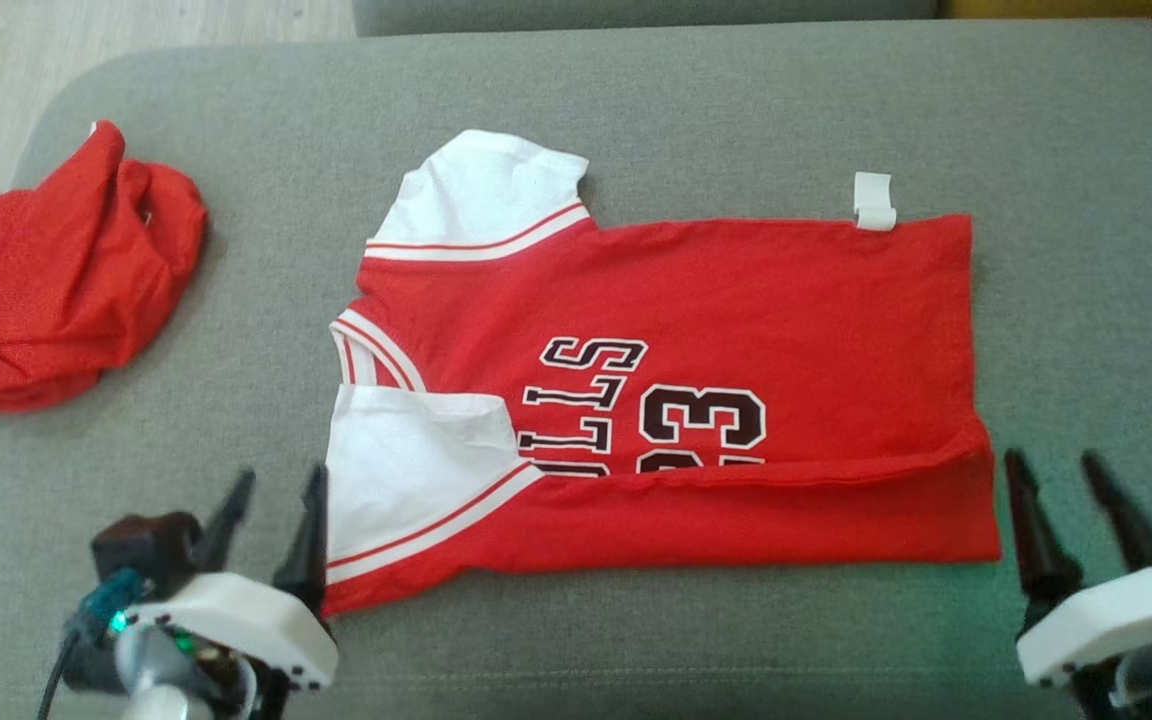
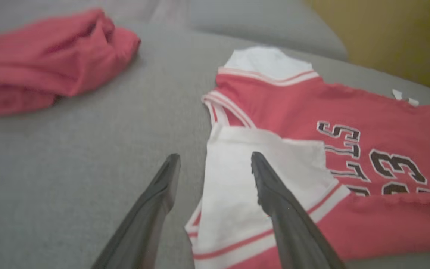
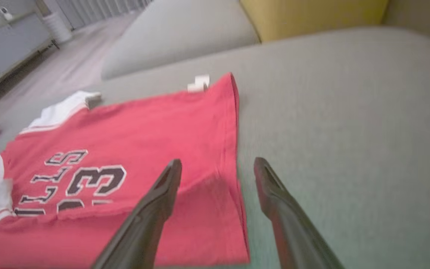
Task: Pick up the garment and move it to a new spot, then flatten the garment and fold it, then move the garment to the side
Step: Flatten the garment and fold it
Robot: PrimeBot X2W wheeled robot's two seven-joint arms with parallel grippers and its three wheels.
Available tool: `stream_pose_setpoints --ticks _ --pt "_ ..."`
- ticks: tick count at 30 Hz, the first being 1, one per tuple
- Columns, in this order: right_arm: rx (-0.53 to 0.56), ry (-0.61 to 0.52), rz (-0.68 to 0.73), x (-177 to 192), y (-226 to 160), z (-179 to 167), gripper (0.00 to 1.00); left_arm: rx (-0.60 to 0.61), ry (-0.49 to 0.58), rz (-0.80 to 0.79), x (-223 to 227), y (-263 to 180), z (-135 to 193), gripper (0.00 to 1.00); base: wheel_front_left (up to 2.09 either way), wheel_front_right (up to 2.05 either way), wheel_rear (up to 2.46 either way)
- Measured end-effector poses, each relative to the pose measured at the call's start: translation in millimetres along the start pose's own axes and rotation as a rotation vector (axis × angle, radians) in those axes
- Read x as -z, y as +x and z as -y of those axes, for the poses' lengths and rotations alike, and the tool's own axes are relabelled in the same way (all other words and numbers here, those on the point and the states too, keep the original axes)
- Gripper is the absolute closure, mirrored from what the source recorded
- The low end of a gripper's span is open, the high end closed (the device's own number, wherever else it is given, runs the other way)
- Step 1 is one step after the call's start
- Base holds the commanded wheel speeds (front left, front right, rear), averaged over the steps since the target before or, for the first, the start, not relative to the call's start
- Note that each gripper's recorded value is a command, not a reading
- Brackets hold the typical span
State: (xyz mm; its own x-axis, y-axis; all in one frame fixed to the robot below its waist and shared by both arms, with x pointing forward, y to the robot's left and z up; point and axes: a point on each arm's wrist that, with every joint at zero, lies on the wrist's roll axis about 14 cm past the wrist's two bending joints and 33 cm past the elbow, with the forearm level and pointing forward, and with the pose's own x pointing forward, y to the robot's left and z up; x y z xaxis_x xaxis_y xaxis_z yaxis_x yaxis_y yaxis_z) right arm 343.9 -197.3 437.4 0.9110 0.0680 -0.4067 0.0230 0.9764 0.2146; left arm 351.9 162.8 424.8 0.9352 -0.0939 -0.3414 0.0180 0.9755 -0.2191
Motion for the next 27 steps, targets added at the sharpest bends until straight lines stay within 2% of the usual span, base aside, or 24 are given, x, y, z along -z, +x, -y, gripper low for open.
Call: stream_pose_setpoints --ticks 5,10,21,27 --pt "-0.038 -0.096 0.243 -59 -7 -20 0.0 0.01 0.097 0.253 -55 -1 8 0.0 0.0 0.0 0.0" --pt "-0.077 -0.129 0.346 -86 -14 -37 0.0 0.028 0.158 0.392 -94 -3 17 0.0 0.0 0.0 0.0" --pt "-0.074 -0.129 0.337 -84 -12 -37 0.0 0.015 0.175 0.403 -97 -1 17 0.0 0.0 0.0 0.0" --pt "-0.067 -0.116 0.299 -75 4 -35 0.0 0.085 0.133 0.315 -83 24 23 0.0 0.0 0.0 0.0"
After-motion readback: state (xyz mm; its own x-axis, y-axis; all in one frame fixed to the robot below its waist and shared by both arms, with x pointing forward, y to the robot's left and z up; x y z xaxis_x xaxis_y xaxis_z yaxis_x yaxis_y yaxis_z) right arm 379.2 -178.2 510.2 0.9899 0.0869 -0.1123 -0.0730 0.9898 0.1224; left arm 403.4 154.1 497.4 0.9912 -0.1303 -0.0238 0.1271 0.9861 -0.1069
